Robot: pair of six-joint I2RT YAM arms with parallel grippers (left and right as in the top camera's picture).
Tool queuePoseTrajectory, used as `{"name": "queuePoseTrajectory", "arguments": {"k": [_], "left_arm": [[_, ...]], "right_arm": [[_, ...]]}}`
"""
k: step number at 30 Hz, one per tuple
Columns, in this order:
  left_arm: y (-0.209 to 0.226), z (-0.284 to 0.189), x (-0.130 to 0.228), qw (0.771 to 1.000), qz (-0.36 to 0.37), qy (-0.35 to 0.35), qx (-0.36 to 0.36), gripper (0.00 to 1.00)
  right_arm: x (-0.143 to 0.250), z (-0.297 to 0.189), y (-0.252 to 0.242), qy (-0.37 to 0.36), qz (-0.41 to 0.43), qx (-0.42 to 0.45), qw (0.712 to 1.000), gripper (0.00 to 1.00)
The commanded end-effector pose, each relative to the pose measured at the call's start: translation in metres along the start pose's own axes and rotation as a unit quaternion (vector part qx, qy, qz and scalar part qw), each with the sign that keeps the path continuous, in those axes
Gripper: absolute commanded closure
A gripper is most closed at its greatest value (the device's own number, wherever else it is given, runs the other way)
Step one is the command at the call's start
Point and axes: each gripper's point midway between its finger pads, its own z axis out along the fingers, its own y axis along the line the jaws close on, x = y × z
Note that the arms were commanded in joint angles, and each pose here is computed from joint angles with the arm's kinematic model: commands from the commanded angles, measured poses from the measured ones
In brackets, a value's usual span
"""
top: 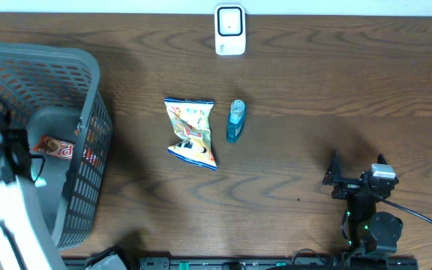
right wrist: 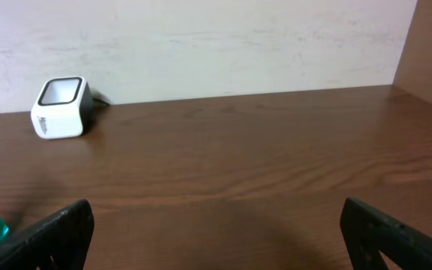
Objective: Scan the item barcode
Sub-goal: 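Reach the left gripper into the basket and grasp the mint-green pouch, then carry the green pouch beside the snack bag and release it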
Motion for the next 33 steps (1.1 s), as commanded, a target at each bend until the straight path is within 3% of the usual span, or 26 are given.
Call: {"name": "queuePoseTrajectory", "arguments": {"k": [1, 4, 6, 10, 13, 19, 26, 30, 33], "left_arm": [[-0.049, -0.065, 0.016, 0.979, 0.046, 0.056, 0.19, 0.93], [-0.08, -0.131, 0.029, 0.931, 0.102, 0.066, 0.344, 0.93], [-0.091, -0.181, 0.041, 0.885, 0.149, 0.066, 0.437, 0.93], [-0.09, -0.244, 0.07, 0.809, 0.207, 0.094, 0.542, 0.92], [-0.083, -0.27, 0.104, 0.757, 0.247, 0.16, 0.583, 0.93], [-0.066, -0.263, 0.174, 0.682, 0.361, 0.243, 0.587, 0.93], [-0.032, -0.252, 0.281, 0.563, 0.507, 0.348, 0.552, 0.93], [-0.006, -0.225, 0.34, 0.55, 0.583, 0.37, 0.469, 0.92], [0.012, -0.189, 0.375, 0.573, 0.637, 0.344, 0.385, 0.93]], "right_arm": [[0.0, 0.0, -0.001, 0.0, 0.006, 0.001, 1.0, 0.01], [0.0, 0.0, -0.001, 0.0, 0.006, 0.001, 1.0, 0.01], [0.0, 0.0, -0.001, 0.0, 0.006, 0.001, 1.0, 0.01], [0.0, 0.0, -0.001, 0.0, 0.006, 0.001, 1.0, 0.01], [0.0, 0.0, -0.001, 0.0, 0.006, 0.001, 1.0, 0.01], [0.0, 0.0, -0.001, 0.0, 0.006, 0.001, 1.0, 0.01], [0.0, 0.0, -0.001, 0.0, 0.006, 0.001, 1.0, 0.01], [0.0, 0.0, -0.001, 0.0, 0.006, 0.001, 1.0, 0.01], [0.0, 0.0, -0.001, 0.0, 0.006, 0.001, 1.0, 0.01]]}}
